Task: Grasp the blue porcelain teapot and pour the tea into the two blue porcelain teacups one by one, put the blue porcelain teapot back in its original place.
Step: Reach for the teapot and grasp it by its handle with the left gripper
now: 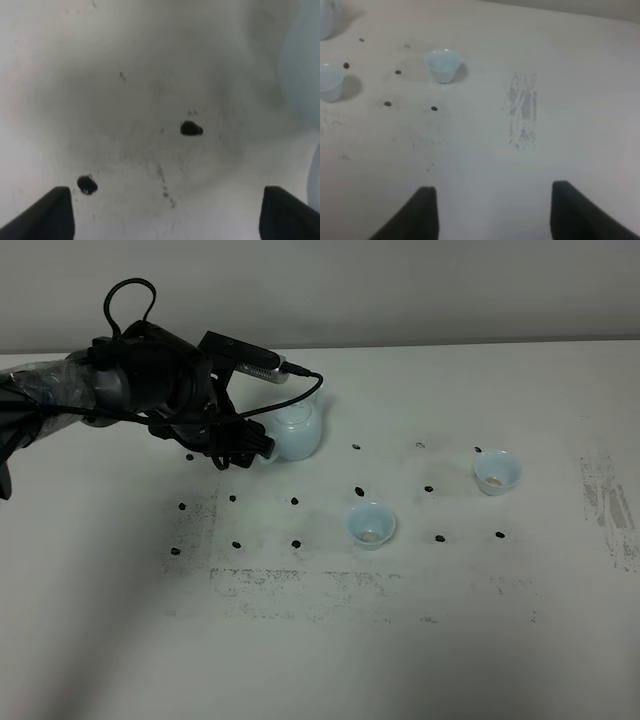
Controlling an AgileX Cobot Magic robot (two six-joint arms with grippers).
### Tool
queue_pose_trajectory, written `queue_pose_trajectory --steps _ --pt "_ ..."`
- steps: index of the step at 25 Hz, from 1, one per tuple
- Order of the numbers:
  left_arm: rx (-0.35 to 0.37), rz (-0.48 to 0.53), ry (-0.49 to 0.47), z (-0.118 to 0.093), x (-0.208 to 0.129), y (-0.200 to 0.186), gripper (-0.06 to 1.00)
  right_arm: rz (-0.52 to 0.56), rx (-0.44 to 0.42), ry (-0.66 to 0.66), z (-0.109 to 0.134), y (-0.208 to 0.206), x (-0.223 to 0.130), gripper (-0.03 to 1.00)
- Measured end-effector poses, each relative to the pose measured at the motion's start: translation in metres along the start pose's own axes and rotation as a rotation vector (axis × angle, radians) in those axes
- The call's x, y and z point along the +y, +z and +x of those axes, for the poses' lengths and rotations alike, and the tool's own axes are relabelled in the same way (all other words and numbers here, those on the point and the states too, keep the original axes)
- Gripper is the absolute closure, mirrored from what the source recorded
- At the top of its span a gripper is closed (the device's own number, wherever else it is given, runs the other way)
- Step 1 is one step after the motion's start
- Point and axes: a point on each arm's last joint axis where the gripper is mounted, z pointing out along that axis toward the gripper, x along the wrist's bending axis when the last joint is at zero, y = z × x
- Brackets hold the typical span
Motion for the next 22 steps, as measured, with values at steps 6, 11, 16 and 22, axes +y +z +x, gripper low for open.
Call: queue_pose_trajectory --steps 6,11,16,22 --pt "0.004 0.057 -0.006 0.001 -0.005 -0.004 0.22 0.0 0.0 0.0 0.0 0.0 0.0 0.49" --pt "-0.022 0.066 0.009 0.003 -0.003 -0.029 0.22 0.0 0.0 0.0 0.0 0.0 0.0 0.49" --pt "-0.083 0.078 0.047 0.001 -0.003 -0.053 0.22 0.0 0.0 0.0 0.0 0.0 0.0 0.49" --pt "-0.151 0.081 0.071 -0.004 -0.004 -0.056 0.22 0.0 0.0 0.0 0.0 0.0 0.0 0.49"
